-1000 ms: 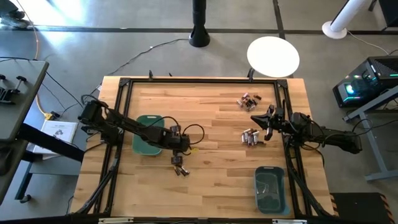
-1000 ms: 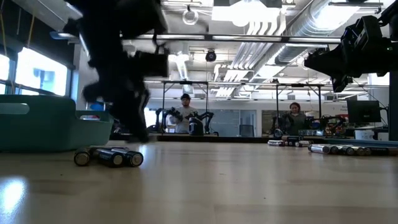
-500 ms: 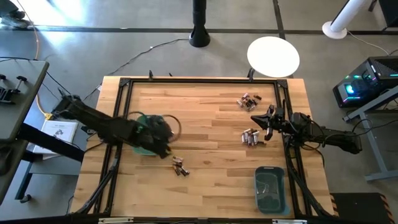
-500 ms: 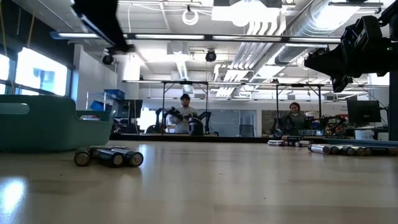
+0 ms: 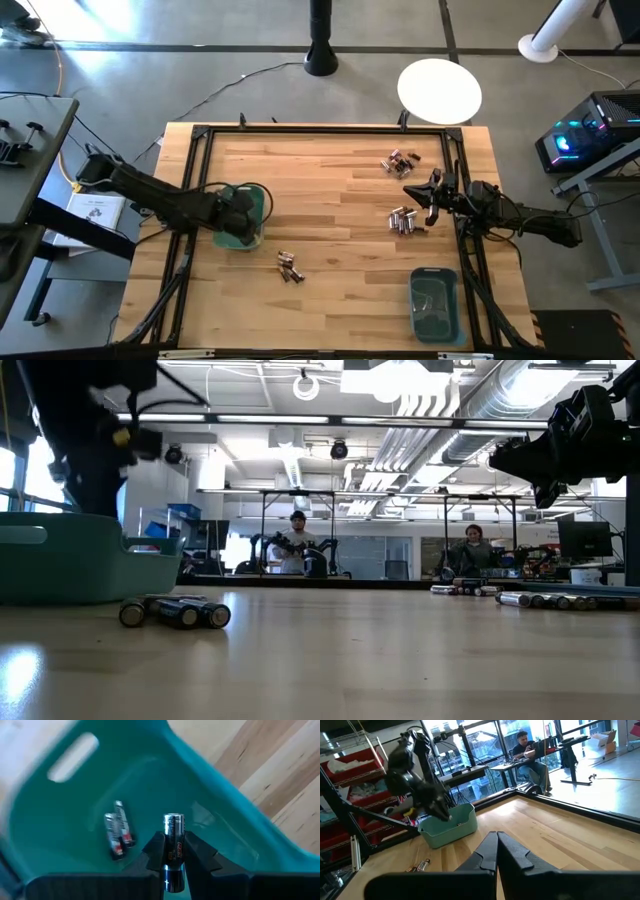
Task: Sort batteries
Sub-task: Put the silver battery into the green bin
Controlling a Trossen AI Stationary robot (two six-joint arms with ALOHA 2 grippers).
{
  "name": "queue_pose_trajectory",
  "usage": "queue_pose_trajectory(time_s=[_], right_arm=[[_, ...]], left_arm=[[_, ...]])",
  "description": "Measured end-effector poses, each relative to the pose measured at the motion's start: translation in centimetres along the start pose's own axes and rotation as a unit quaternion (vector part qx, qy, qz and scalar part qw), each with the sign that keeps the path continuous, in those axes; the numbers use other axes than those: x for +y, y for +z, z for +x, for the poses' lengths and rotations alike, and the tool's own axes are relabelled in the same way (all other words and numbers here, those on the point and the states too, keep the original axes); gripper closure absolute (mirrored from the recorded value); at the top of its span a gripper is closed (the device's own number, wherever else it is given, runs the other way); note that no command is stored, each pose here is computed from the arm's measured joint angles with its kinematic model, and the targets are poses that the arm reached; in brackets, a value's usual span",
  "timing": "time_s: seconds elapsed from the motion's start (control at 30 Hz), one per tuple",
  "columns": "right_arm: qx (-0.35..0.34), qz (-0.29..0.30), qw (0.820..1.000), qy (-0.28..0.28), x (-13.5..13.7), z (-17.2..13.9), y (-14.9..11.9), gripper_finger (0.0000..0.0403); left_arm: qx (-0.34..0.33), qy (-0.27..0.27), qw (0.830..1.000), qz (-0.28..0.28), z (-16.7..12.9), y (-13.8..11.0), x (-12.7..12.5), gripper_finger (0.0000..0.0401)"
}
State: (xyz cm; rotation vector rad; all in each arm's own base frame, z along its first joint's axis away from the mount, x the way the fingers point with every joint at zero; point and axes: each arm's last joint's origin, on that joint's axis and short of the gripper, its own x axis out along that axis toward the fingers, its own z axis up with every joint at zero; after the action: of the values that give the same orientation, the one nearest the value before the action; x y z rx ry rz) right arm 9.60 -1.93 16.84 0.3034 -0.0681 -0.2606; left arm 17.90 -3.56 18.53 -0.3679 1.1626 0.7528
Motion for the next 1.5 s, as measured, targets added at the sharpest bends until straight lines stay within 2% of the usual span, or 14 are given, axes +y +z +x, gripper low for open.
queue_pose_trajectory(time_s=[0.13,0.43,0.77,1.07,1.2,1.37,1.5], right_arm=[[0.000,0.000,1.000,0.000,0.0,0.0,0.0,0.0403],[0.000,0.000,1.000,0.000,0.0,0.0,0.0,0.0403],[0.000,0.000,1.000,0.000,0.0,0.0,0.0,0.0403],[0.000,0.000,1.000,0.000,0.0,0.0,0.0,0.0403],[0.000,0.000,1.000,0.000,0.0,0.0,0.0,0.0403],[0.000,0.000,1.000,0.000,0.0,0.0,0.0,0.0403],[0.000,0.000,1.000,0.000,0.0,0.0,0.0,0.0403]], left_arm=[[0.009,-0.005,1.000,-0.014,1.8,-0.6,0.5,0.0366],[0.013,-0.010,0.999,-0.028,3.8,-1.3,1.2,0.0365],[0.008,-0.012,0.999,-0.030,5.3,-1.8,1.9,0.0364],[0.003,-0.013,1.000,-0.023,5.4,-1.7,2.0,0.0360],[0.003,-0.013,1.000,-0.026,5.5,-1.7,2.0,0.0339],[0.004,-0.009,1.000,-0.026,5.4,-1.7,2.0,0.0290],[0.017,0.003,1.000,-0.001,4.1,-0.8,1.8,0.0257]])
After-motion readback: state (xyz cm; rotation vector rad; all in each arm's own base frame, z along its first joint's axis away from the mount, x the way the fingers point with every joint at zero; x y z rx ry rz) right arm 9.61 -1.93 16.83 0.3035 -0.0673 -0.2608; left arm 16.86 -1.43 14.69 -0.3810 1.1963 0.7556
